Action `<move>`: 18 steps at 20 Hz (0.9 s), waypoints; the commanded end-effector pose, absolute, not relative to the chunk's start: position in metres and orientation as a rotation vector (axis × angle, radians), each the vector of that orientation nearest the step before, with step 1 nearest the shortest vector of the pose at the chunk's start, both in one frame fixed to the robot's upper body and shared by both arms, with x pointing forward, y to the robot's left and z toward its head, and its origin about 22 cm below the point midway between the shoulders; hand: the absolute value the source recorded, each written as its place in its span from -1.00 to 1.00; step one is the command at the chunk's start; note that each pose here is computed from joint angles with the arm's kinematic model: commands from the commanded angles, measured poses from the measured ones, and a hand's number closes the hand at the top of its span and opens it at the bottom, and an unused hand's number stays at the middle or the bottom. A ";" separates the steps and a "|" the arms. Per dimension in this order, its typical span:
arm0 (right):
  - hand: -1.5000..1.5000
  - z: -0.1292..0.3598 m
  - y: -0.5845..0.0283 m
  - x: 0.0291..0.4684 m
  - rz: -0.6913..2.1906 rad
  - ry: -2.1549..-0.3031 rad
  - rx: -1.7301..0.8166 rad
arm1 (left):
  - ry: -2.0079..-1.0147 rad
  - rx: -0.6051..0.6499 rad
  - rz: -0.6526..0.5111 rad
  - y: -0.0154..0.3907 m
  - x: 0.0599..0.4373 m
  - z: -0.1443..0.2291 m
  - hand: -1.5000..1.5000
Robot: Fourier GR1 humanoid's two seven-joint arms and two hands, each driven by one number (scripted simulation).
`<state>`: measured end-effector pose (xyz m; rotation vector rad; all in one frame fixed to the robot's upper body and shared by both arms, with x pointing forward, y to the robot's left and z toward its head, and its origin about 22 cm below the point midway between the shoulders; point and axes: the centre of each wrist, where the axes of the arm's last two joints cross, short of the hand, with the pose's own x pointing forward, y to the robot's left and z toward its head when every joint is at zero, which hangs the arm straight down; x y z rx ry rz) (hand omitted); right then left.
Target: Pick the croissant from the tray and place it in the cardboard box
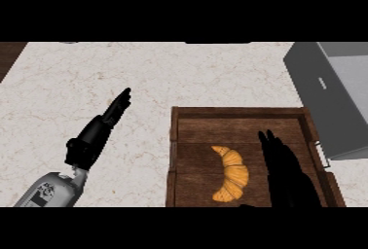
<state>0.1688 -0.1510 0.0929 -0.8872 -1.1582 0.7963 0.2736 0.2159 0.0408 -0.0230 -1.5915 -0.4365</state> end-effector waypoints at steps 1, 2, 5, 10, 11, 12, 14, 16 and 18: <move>-1.00 0.113 -0.117 0.176 0.738 -0.991 -0.963 | -1.611 -0.028 -0.446 0.207 0.283 0.047 0.00; -1.00 0.112 -0.108 0.172 0.723 -1.001 -0.951 | -1.585 -0.040 -0.450 0.202 0.279 0.040 0.00; -1.00 0.107 -0.099 0.182 0.734 -0.950 -0.965 | -1.591 -0.026 -0.458 0.203 0.281 0.043 0.00; -1.00 0.087 -0.099 0.187 0.728 -0.884 -0.956 | -1.598 -0.026 -0.414 0.196 0.278 0.041 0.00; -1.00 0.095 -0.099 0.182 0.750 -0.861 -0.961 | -1.586 -0.036 -0.444 0.205 0.277 0.037 0.00; -1.00 0.088 -0.091 0.183 0.746 -0.874 -0.966 | -1.596 -0.039 -0.428 0.201 0.286 0.048 0.00; -1.00 0.095 -0.083 0.198 0.734 -0.890 -0.967 | -1.594 -0.054 -0.448 0.209 0.286 0.037 0.00; -1.00 0.080 -0.094 0.194 0.720 -0.925 -0.988 | -1.603 -0.025 -0.438 0.207 0.282 0.042 0.00; -1.00 0.089 -0.085 0.202 0.722 -0.935 -0.989 | -1.614 -0.038 -0.437 0.199 0.275 0.051 0.00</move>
